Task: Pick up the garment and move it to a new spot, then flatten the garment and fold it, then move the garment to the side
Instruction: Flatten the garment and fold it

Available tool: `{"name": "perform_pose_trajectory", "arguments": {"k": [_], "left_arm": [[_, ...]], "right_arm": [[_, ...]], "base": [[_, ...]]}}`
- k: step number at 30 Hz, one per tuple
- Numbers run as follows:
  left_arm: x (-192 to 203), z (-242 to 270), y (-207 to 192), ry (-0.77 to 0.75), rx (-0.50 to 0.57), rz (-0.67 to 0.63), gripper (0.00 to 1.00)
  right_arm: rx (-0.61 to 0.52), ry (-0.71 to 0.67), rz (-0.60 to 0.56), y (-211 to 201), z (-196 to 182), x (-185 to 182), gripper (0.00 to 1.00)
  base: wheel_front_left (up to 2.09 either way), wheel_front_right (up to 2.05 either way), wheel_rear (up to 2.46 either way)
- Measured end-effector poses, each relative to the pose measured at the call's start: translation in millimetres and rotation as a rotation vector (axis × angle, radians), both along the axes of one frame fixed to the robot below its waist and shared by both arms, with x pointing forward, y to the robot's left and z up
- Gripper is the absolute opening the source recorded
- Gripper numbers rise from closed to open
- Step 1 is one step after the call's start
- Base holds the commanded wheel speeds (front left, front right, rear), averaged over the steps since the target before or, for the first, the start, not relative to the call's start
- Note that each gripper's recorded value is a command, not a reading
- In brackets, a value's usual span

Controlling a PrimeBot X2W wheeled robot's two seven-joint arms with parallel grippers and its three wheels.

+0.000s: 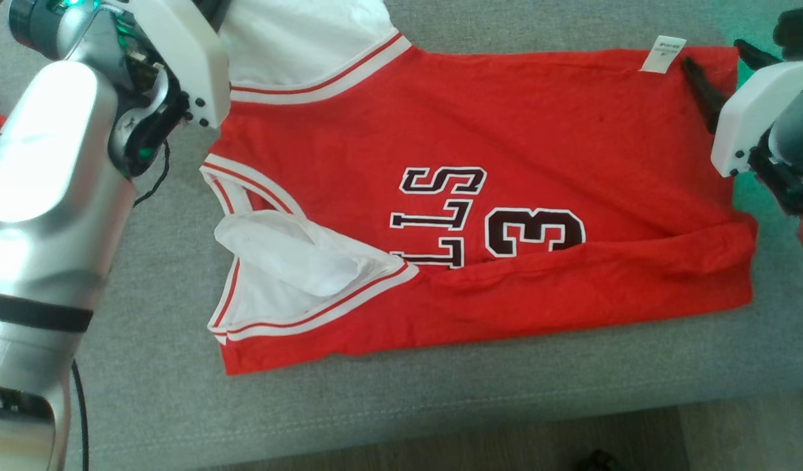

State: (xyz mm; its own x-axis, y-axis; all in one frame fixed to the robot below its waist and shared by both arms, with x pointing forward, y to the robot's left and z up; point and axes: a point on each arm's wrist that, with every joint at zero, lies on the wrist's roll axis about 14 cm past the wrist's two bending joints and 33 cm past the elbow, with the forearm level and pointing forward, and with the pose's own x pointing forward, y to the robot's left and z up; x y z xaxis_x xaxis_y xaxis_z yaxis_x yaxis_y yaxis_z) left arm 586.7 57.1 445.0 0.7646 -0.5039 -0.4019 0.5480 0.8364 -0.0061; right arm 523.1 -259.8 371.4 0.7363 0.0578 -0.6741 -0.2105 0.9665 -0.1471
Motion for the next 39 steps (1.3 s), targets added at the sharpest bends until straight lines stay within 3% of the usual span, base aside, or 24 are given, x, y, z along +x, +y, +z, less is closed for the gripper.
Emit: {"name": "perform_pose_trajectory", "arguments": {"k": [6,7,8,9,20,39], "left_arm": [[0.9,0.3,-2.7,0.004,-0.004,0.0,0.0],[1.0,0.4,-3.1,0.004,-0.005,0.0,0.0],[1.3,0.5,-3.3,0.004,-0.007,0.001,0.0],[1.6,0.4,-3.2,0.005,-0.009,0.003,0.0],[5.8,-4.1,-0.4,-0.009,-0.022,0.031,0.0],[44.0,25.5,15.2,-0.199,-0.117,0.192,0.0]], "right_arm": [[0.0,0.03,-0.01,-3.6,-3.7,-4.4,1.0],[0.005,0.031,-0.014,-4.2,-3.1,-4.2,0.48],[0.01,0.034,-0.018,-4.3,-3.3,-4.5,0.13],[0.015,0.035,-0.019,-4.0,-4.0,-5.2,0.0],[0.039,-0.025,-0.039,-9.0,-2.2,0.3,0.0],[0.067,-0.309,-0.076,-14.3,40.5,46.3,0.0]], "base": [[0.0,0.0,0.0],[0.0,0.0,0.0],[0.0,0.0,0.0],[0.0,0.0,0.0],[0.0,0.0,0.0],[0.0,0.0,0.0]]}}
